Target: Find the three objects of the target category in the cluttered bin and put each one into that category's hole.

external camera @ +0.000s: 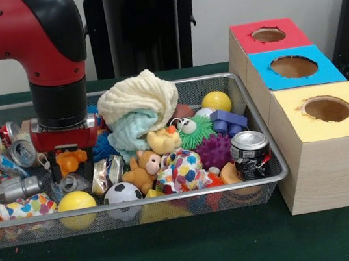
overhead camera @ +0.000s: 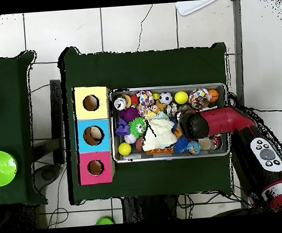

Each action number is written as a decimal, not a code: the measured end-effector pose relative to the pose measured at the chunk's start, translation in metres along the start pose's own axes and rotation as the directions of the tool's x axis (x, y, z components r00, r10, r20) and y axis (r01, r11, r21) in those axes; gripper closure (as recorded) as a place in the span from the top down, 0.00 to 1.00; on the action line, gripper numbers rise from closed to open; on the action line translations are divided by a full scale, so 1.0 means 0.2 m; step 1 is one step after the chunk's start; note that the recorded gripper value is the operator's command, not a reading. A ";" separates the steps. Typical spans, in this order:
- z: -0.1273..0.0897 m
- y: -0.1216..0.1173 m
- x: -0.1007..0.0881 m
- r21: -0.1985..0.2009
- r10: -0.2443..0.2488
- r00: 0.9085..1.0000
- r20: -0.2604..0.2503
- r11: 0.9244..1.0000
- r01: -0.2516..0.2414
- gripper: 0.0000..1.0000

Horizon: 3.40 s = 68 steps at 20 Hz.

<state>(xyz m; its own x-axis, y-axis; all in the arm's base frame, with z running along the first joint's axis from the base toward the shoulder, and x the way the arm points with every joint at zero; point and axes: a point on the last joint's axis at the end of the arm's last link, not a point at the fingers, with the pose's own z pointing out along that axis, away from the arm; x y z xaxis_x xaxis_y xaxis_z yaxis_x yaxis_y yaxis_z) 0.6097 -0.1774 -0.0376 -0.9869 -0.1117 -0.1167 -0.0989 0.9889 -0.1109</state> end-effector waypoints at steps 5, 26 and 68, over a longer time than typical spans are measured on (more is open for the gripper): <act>0.00 0.00 0.00 0.003 -0.004 1.000 0.001 1.000 0.004 1.00; -0.03 0.02 -0.03 0.020 -0.024 0.999 0.028 1.000 0.024 0.00; 0.01 0.03 0.00 0.019 -0.033 0.998 0.045 0.999 0.032 1.00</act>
<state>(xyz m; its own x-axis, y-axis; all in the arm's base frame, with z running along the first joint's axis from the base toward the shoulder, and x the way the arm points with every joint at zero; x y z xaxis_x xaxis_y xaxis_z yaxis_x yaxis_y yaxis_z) 0.6085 -0.1709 -0.0408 -0.9762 -0.1486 -0.1578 -0.1280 0.9827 -0.1337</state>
